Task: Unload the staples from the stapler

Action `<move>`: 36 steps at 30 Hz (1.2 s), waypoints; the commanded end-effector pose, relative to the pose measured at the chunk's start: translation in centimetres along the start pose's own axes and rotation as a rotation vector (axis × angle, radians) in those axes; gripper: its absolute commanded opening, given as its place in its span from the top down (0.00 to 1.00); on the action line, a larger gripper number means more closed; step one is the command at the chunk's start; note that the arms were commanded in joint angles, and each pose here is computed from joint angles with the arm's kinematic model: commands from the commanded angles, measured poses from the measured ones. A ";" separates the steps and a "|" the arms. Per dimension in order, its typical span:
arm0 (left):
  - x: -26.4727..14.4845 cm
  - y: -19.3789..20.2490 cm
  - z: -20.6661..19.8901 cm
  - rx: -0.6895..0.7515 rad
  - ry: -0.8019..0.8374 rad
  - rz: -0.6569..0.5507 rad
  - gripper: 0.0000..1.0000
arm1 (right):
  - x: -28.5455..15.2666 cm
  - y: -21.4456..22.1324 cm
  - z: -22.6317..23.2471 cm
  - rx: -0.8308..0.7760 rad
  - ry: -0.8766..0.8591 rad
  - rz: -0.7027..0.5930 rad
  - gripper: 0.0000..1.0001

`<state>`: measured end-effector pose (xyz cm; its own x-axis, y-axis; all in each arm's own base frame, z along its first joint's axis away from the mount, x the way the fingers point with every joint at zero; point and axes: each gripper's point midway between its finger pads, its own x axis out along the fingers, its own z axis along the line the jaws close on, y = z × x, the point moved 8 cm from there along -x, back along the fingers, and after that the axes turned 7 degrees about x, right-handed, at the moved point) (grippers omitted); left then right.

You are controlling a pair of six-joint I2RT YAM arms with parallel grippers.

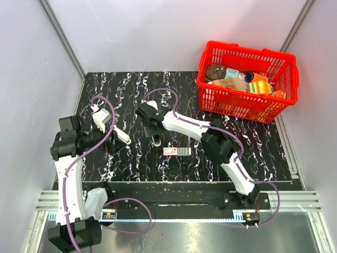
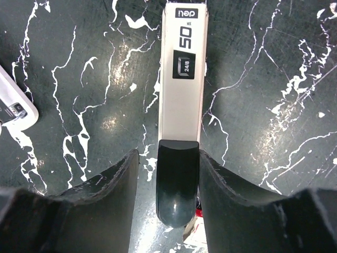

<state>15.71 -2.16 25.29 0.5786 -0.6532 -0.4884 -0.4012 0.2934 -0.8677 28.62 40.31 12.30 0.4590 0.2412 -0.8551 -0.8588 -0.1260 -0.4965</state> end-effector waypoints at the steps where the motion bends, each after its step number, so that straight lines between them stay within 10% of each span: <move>1: -0.1 -0.4 -0.1 0.037 0.001 -0.008 0.01 | -0.2 -1.6 0.4 0.001 -0.050 -0.016 0.49; 23: 0.9 0.2 0.3 0.022 -0.055 0.014 0.08 | 0.9 -2.3 -0.5 0.009 -0.075 0.048 0.77; 36: 5.6 -0.3 3.7 -0.125 -0.162 -0.064 0.01 | -7.1 -7.1 -0.4 0.275 -0.367 -0.185 0.99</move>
<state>18.75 -3.11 22.42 0.6506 -0.5681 -0.5039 -0.4572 0.2368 -0.8572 30.29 38.82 12.72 0.4013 0.3595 -0.8425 -0.8988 -0.0226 -0.4378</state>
